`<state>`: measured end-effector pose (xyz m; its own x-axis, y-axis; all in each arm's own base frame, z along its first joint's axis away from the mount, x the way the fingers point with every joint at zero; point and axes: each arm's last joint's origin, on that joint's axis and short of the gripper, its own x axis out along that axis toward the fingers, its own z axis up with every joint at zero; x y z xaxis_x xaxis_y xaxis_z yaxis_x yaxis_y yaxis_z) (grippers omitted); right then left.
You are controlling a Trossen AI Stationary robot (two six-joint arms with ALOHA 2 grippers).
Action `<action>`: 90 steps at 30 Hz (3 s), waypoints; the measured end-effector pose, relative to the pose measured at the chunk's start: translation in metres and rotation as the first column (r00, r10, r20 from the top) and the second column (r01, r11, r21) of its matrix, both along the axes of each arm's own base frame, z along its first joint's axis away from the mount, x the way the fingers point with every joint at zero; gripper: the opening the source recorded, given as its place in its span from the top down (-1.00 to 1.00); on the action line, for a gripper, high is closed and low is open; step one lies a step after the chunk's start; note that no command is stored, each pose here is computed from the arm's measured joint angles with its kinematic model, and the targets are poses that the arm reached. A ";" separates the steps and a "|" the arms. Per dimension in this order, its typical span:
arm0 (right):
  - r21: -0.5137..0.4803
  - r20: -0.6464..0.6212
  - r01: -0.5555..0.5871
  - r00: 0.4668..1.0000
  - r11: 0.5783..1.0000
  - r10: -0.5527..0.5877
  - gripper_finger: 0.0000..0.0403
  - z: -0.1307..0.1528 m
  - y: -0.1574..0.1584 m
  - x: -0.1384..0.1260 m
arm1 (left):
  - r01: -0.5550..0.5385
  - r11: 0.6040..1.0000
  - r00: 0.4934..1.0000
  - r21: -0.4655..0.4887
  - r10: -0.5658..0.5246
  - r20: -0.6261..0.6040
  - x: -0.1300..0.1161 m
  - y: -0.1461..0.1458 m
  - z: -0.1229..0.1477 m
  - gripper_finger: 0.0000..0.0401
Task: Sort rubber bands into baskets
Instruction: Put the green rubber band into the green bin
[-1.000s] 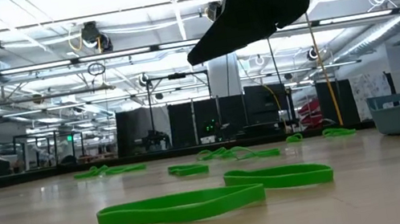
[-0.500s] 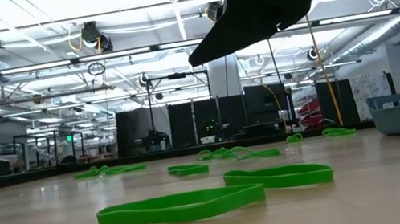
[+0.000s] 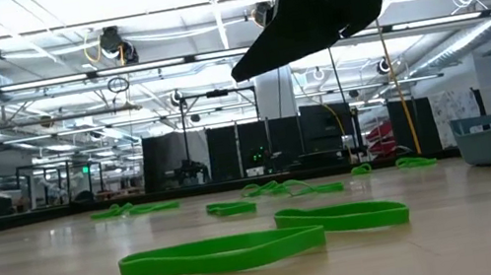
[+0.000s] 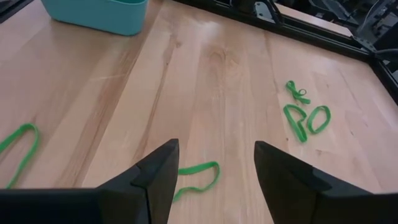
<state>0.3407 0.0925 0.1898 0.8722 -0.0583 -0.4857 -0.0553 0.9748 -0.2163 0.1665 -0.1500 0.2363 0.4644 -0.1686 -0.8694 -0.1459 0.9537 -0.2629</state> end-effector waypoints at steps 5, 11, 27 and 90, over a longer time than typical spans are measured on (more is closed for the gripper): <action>-0.001 0.001 0.002 1.000 1.000 -0.002 0.00 0.000 0.000 0.000 | -0.096 0.973 0.995 0.212 0.096 0.011 0.021 0.056 0.003 0.50; 0.009 0.012 0.009 1.000 1.000 -0.009 0.00 0.001 -0.001 0.001 | -0.138 0.946 0.982 0.295 0.169 -0.082 0.048 0.120 -0.008 0.50; -0.102 -0.117 0.071 0.990 0.992 -0.083 0.62 -0.008 -0.064 0.006 | -0.047 0.933 0.991 0.356 0.088 -0.101 0.058 0.190 -0.057 0.50; 0.073 -0.114 0.030 0.993 0.997 -0.022 0.99 -0.026 -0.091 0.017 | -0.115 0.961 0.980 -0.250 0.069 -0.186 -0.005 0.042 -0.019 1.00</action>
<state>0.3580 0.0011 0.1641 0.8099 -0.0404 -0.5851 -0.0496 0.9893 -0.1370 0.1611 -0.1080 0.2170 0.3344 -0.3612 -0.8705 -0.2954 0.8370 -0.4607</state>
